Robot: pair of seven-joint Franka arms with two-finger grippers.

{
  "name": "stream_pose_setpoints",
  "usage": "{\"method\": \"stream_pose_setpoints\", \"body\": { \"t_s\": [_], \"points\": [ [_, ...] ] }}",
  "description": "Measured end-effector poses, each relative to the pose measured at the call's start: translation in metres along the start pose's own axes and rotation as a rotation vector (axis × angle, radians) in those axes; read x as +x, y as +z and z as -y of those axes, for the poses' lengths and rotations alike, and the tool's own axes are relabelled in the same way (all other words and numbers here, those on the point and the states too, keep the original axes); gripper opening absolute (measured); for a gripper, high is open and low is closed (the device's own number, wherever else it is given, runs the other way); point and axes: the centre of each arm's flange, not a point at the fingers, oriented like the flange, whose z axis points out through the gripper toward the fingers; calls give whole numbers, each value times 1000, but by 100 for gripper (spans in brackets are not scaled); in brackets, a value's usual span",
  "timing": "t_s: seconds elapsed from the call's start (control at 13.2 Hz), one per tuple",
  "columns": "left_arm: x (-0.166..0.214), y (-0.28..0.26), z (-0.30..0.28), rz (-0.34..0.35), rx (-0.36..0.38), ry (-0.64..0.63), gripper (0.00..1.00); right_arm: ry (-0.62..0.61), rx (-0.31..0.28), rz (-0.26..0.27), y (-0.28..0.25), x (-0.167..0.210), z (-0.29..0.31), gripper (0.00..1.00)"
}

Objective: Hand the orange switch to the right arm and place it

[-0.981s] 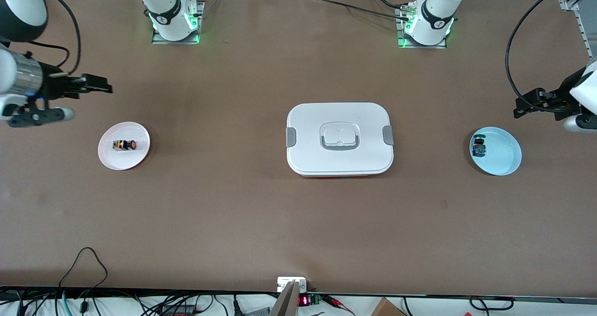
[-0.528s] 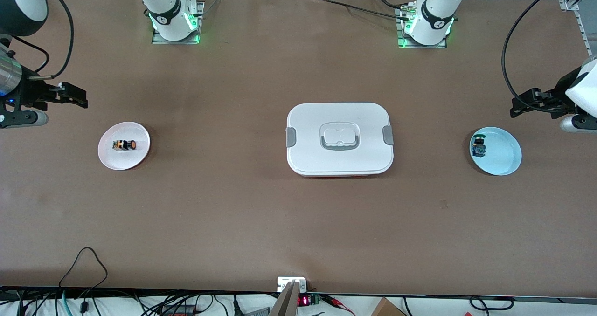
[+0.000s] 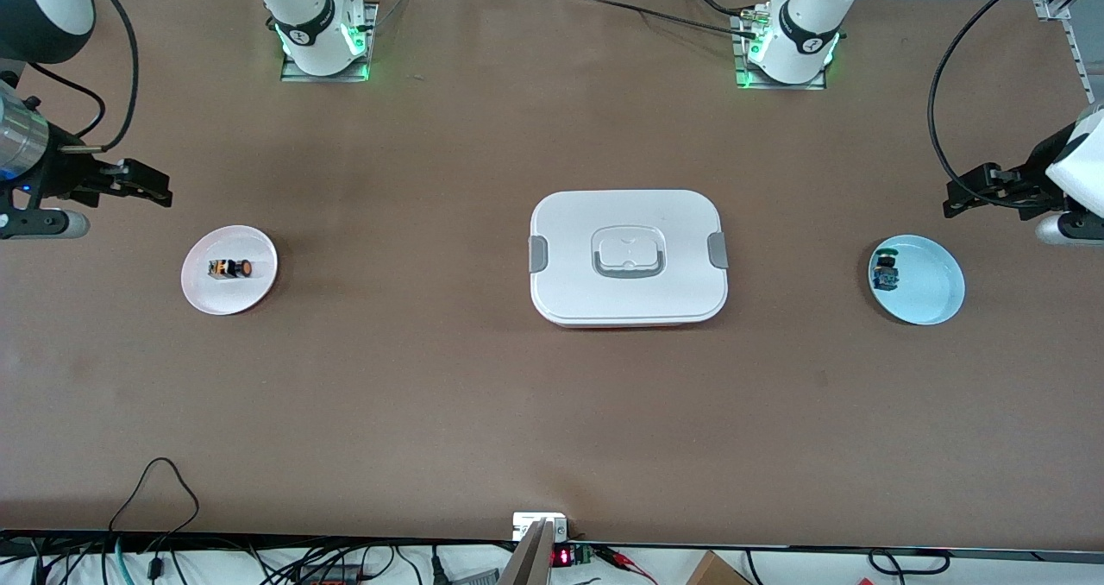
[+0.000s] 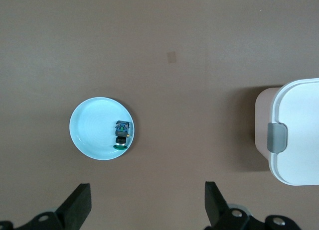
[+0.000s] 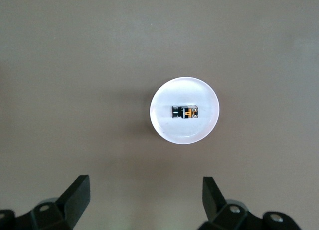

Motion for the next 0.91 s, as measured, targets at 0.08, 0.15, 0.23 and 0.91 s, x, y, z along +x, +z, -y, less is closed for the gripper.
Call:
{"method": "stream_pose_setpoints", "body": {
  "t_s": [0.08,0.15,0.23,0.91],
  "points": [
    [0,0,0,0,0,0,100,4,1,1,0,0,-3,100],
    [0,0,0,0,0,0,100,6,1,2,1,0,-4,100],
    [0,0,0,0,0,0,100,6,1,-1,1,-1,-4,100],
    [0,0,0,-1,0,-2,100,44,17,-61,4,-21,3,100]
  ]
}}
